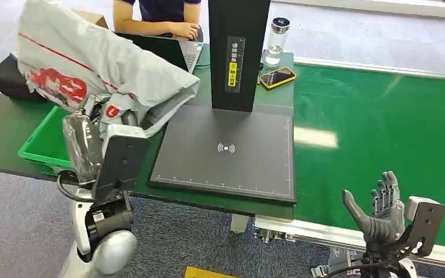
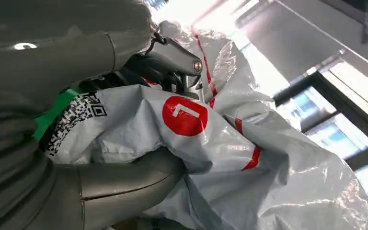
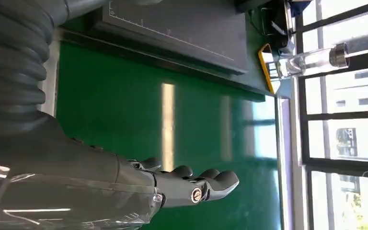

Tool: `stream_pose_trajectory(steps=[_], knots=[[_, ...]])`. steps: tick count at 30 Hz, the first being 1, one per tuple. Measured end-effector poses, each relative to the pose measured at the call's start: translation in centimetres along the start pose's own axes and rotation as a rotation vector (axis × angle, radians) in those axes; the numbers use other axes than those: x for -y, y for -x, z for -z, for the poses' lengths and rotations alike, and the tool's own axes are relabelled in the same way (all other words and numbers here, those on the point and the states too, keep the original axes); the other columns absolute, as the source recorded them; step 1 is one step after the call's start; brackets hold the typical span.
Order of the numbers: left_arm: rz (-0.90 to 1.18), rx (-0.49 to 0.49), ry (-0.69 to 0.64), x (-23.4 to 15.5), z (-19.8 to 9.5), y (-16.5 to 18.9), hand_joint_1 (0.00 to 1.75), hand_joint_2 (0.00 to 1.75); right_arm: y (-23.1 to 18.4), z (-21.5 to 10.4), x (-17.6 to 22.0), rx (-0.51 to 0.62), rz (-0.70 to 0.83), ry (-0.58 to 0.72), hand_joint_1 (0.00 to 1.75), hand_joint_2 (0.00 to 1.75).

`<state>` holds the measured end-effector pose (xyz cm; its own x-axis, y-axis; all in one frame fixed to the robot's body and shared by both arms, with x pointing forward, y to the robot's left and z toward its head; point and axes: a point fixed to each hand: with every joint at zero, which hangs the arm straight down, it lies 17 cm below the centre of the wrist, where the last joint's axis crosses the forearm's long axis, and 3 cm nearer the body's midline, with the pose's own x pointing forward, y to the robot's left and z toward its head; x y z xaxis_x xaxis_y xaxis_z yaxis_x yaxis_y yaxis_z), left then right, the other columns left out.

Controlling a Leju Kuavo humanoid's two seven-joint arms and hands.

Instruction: Moved the parcel from conveyor to table for the left to box.

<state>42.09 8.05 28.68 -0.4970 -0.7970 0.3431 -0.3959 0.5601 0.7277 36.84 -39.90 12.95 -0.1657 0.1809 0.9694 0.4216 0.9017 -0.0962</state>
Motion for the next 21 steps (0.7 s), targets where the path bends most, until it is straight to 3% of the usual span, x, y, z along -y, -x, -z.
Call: stream_pose_trajectory(steps=[7,13,21], knots=[[0.174,-0.044,0.023,0.1,4.8,4.8,1.75,1.75,-0.3,0.1,-0.5,0.007,0.009,-0.022,0.00,1.75],[0.285,-0.068,0.124,3.8,7.5,6.8,1.75,1.75,-1.2,1.3,-1.4,0.031,0.028,-0.027,0.00,1.75],[0.352,-0.104,0.323,11.3,6.4,9.0,1.75,1.75,-1.5,2.4,-2.6,0.040,0.043,-0.039,0.00,1.75]])
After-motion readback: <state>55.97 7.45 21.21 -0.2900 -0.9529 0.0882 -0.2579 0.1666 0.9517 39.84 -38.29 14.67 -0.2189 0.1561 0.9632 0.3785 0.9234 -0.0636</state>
